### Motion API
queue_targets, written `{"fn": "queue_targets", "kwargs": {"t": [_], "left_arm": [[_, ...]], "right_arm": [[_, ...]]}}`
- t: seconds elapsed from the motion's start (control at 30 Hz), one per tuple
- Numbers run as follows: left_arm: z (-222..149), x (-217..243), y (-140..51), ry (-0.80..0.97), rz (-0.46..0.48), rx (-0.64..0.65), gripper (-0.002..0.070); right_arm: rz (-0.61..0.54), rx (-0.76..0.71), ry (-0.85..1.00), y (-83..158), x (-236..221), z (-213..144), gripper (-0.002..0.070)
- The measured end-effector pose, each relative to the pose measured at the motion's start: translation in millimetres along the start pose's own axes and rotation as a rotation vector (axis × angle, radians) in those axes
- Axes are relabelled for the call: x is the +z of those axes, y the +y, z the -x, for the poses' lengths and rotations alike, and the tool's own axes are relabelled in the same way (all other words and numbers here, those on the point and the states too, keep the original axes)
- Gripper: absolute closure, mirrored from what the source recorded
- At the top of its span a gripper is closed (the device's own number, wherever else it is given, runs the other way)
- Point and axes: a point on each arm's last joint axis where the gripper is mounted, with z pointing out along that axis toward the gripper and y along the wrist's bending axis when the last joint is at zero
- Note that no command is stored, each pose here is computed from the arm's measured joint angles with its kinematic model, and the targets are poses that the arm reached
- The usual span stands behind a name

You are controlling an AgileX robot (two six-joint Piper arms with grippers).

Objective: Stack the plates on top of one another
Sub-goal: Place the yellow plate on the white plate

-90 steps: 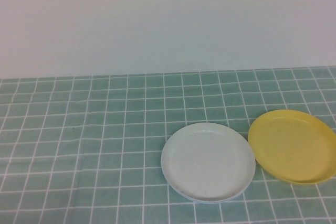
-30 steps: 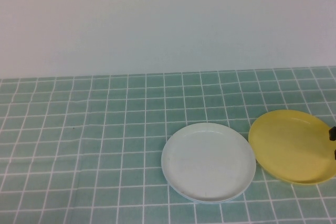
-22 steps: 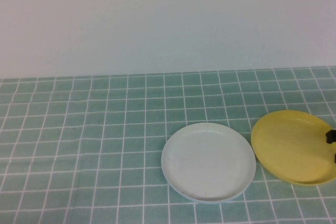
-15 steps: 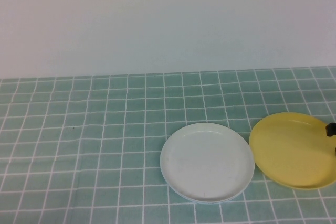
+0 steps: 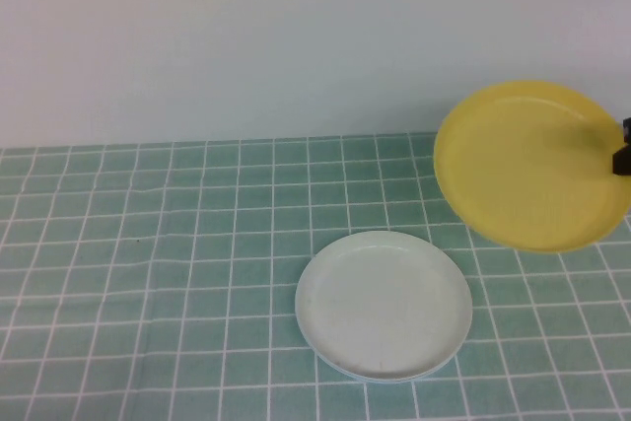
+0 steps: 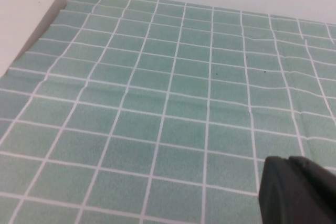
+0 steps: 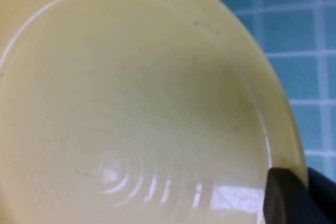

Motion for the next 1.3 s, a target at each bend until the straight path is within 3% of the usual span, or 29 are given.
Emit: {"fn": "queue_targets", "kwargs": {"t": [0.23,0.43,0.57,0.73,1.1,1.2,1.3], "left_arm": [[0,0,0.0,0.0,0.0,0.0,0.0676],[0,0,0.0,0.0,0.0,0.0,0.0676],[0,0,0.0,0.0,0.0,0.0,0.0675],[0,0,0.0,0.0,0.0,0.0,0.0675],[0,0,0.0,0.0,0.0,0.0,0.0675],[0,0,0.0,0.0,0.0,0.0,0.0675],[0,0,0.0,0.0,0.0,0.0,0.0675]], "right_arm": [[0.258,-0.11,0.024,43,-7,-2,0.0665],[0.332,-0.236,0.098,84,8,-15,0.0665],[0.338,-0.27,0.134,99,27,-23,0.0665],[0.32,-0.265,0.195,100,62,-32,0.0665],[0.265,-0.191,0.338,74,126,-56,0.0662],[0.261,-0.183,0.347,73,129,-58,0.0622],[0.262,-0.183,0.349,73,129,-58,0.0533]]}}
